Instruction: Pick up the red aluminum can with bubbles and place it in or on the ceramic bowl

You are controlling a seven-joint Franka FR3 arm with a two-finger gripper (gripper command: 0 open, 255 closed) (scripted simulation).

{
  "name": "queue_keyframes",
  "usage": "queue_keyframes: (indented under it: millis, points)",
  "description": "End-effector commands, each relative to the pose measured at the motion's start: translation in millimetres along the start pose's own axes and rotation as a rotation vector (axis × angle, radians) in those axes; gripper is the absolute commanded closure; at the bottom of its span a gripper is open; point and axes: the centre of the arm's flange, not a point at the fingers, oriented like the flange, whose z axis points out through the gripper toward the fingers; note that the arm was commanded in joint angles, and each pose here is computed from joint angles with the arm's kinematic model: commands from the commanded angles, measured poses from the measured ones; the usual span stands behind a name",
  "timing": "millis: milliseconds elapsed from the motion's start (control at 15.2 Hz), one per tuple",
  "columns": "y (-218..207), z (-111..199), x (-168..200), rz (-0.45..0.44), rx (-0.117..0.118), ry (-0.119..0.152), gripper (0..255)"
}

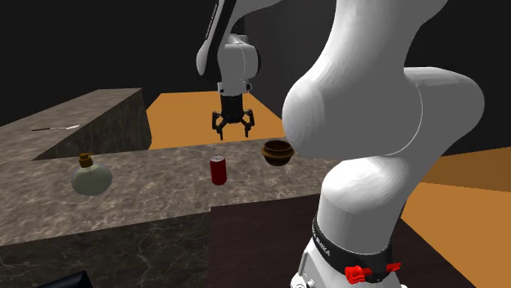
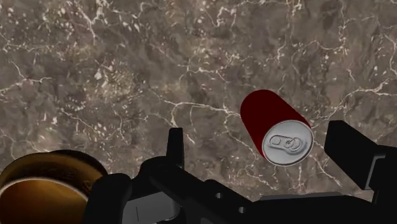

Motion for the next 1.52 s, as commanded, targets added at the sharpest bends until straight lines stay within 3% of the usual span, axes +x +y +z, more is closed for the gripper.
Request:
queue_keyframes:
  millis: [0, 594, 1056, 1452]
  points:
    - [-12.0, 17.7, 13.3, 0.000, 0.005, 0.004, 0]
    - [-65.1, 92.2, 76.6, -0.002, 0.023, 0.019, 0]
    - [-65.9, 129.2, 77.3, -0.002, 0.023, 0.019, 0]
    - [-66.0, 132.2, 77.4, -0.002, 0.023, 0.019, 0]
